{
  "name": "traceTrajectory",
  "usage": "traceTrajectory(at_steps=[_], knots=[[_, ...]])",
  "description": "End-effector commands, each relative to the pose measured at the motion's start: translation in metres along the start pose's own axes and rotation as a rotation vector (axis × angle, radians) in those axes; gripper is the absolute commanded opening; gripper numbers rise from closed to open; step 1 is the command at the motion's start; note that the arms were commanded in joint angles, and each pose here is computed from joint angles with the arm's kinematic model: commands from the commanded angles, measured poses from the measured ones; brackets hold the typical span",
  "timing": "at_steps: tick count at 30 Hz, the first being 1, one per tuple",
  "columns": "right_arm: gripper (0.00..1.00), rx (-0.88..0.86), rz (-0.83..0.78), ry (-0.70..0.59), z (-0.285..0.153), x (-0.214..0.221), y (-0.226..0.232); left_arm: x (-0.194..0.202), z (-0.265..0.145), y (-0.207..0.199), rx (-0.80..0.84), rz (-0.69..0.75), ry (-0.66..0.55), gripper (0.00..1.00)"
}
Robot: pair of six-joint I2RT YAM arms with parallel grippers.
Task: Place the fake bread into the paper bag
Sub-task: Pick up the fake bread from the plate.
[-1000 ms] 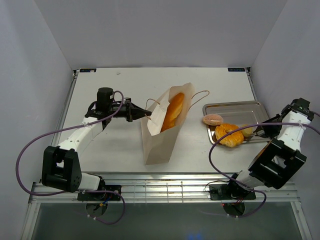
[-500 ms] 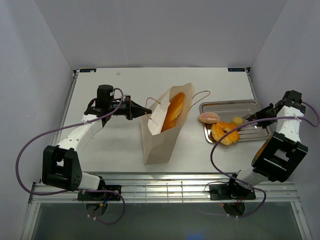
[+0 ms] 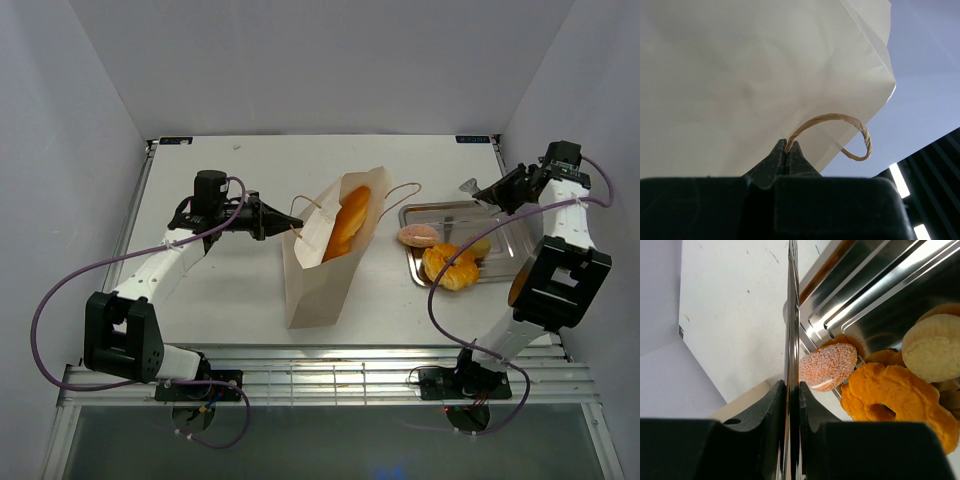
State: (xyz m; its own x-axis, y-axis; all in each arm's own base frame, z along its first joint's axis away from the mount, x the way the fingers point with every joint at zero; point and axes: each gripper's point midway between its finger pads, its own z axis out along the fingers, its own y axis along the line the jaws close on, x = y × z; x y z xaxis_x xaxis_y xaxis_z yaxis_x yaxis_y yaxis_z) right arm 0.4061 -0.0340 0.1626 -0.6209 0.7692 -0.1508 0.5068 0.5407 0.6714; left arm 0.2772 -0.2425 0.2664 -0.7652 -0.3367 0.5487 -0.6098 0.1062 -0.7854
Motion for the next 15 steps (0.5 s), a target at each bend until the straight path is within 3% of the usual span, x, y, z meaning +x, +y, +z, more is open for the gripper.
traceTrajectory(at_steps=[1,5,15], knots=[[0.08,0.065,-0.027,-0.147,-0.052,-0.021,0.006,0.011,-0.006,-0.014,0.029,0.068,-0.009,0.0],[0.08,0.225,-0.023,-0.192,-0.093,0.003,-0.041,0.013,-0.006,-0.022,0.039,0.106,0.006,0.0],[0.08,0.328,-0.057,-0.106,-0.08,0.054,-0.096,0.024,-0.011,-0.016,0.026,0.119,0.036,0.0]])
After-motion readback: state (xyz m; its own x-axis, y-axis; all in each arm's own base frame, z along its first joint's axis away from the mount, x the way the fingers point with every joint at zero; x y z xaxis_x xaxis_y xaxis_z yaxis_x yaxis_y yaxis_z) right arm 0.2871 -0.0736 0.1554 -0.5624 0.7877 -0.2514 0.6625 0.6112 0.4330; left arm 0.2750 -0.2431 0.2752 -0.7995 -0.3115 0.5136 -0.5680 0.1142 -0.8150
